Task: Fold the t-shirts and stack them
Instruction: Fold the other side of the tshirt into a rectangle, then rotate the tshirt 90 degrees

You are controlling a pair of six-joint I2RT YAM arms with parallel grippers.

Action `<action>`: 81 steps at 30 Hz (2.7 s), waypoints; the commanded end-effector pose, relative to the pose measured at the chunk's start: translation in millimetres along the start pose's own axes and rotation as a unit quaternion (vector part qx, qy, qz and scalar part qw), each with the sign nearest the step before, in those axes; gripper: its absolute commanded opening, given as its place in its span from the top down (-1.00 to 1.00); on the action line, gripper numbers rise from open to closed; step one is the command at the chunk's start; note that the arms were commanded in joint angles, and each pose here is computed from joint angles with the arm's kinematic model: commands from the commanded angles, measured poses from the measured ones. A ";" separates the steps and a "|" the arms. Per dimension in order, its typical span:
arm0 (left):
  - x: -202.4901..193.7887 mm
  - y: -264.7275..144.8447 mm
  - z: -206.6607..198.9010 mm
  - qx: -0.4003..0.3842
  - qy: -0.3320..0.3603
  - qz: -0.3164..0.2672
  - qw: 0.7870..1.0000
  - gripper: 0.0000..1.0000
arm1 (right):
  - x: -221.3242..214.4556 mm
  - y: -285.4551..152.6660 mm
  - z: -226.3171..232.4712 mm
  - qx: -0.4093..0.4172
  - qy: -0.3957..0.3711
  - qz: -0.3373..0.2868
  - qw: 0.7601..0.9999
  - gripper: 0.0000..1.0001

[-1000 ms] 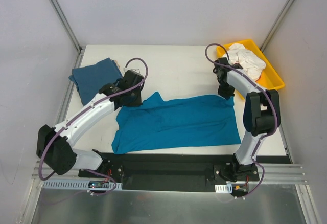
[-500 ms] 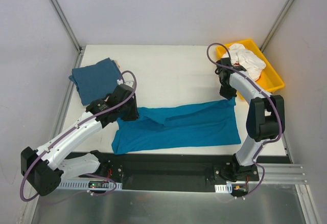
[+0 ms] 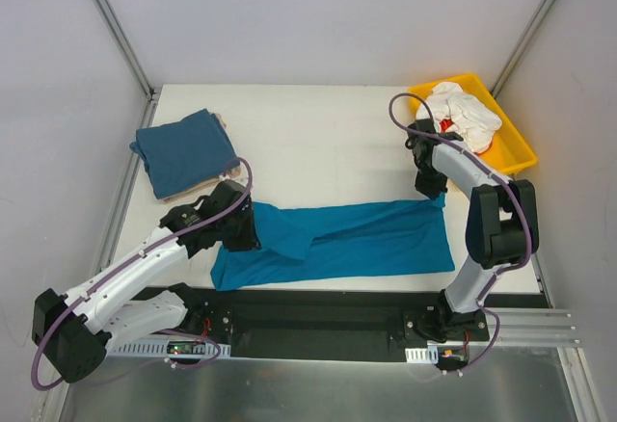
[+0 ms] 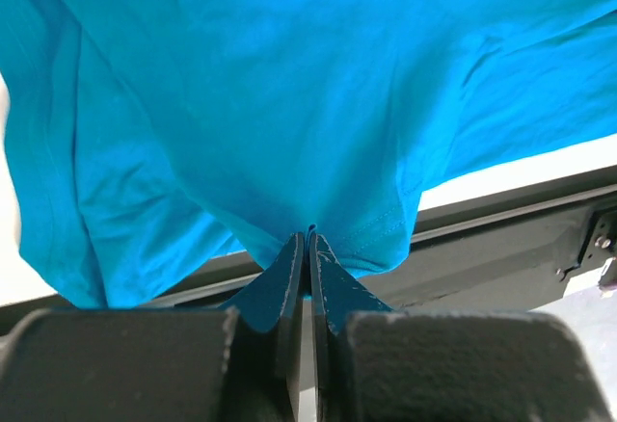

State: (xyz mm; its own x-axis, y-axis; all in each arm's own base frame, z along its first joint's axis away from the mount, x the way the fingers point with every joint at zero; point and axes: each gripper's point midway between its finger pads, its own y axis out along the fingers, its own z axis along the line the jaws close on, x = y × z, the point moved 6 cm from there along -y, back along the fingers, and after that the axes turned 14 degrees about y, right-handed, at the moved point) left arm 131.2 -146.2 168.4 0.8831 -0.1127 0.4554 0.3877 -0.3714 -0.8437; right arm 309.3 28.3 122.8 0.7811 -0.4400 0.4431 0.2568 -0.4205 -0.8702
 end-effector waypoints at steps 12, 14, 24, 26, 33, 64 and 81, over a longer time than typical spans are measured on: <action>-52.7 7.2 1.9 -0.057 -0.021 0.091 0.994 -0.53 | -23.0 -13.2 -41.1 -0.070 0.021 -0.007 0.997 -0.11; -46.3 5.6 1.3 -0.051 -0.014 0.079 0.995 -0.75 | -21.7 -20.7 -45.4 -0.066 0.032 -0.016 0.997 -0.63; 3.3 33.7 -5.0 0.004 -0.005 0.033 0.999 -0.99 | -31.0 -33.0 5.0 0.162 0.010 0.042 0.986 -0.93; 11.4 46.2 -4.5 0.018 0.001 0.036 0.999 -0.99 | -41.7 -34.7 21.9 0.211 0.001 0.086 0.974 -0.93; 28.7 96.3 6.3 -0.007 -0.052 0.063 0.997 -0.99 | -64.6 -16.3 46.4 0.239 -0.022 0.148 0.959 -0.93; 331.9 273.0 -18.9 -0.175 -0.167 -0.032 0.970 -0.99 | -201.2 -64.1 18.6 0.366 -0.091 0.316 0.871 -0.93; 378.2 197.0 -68.1 -0.295 -0.088 -0.134 0.942 -0.99 | -145.5 -135.5 52.8 0.377 -0.200 0.127 0.895 -0.93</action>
State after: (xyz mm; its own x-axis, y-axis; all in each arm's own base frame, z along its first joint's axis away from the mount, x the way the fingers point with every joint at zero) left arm 538.0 -324.3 103.5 0.8970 0.2469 0.3666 0.4117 -0.7687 -0.4895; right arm 169.8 202.9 149.5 0.9909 -0.0383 0.1287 0.1314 0.4730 -0.8712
